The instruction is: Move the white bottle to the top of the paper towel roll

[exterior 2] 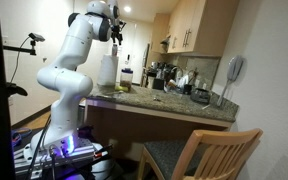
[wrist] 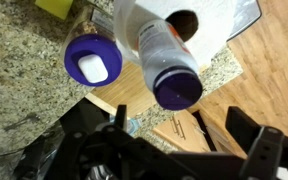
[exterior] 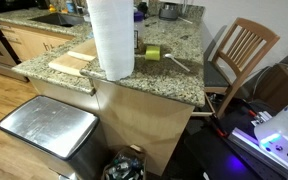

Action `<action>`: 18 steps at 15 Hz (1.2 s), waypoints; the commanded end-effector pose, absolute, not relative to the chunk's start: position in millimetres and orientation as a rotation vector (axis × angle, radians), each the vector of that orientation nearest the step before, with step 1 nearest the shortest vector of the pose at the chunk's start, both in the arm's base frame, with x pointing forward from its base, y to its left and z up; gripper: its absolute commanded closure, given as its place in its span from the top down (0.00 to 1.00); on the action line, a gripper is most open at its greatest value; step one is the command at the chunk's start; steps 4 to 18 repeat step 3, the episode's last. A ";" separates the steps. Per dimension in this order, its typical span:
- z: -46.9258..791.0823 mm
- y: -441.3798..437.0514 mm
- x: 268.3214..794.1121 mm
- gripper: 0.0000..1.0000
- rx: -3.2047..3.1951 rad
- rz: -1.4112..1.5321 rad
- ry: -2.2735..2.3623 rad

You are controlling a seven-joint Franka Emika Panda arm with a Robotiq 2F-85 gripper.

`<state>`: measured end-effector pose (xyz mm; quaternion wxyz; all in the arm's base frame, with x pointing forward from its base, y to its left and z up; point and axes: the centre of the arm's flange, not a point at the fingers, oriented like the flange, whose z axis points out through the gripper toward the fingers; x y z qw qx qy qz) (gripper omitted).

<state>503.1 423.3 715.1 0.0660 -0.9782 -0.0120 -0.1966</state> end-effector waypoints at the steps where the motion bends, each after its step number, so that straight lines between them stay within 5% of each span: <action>1: 731.0 397.2 472.3 1.00 -2.995 -0.863 0.043; 18: 739.7 382.6 456.8 1.00 -2.968 -1.012 0.103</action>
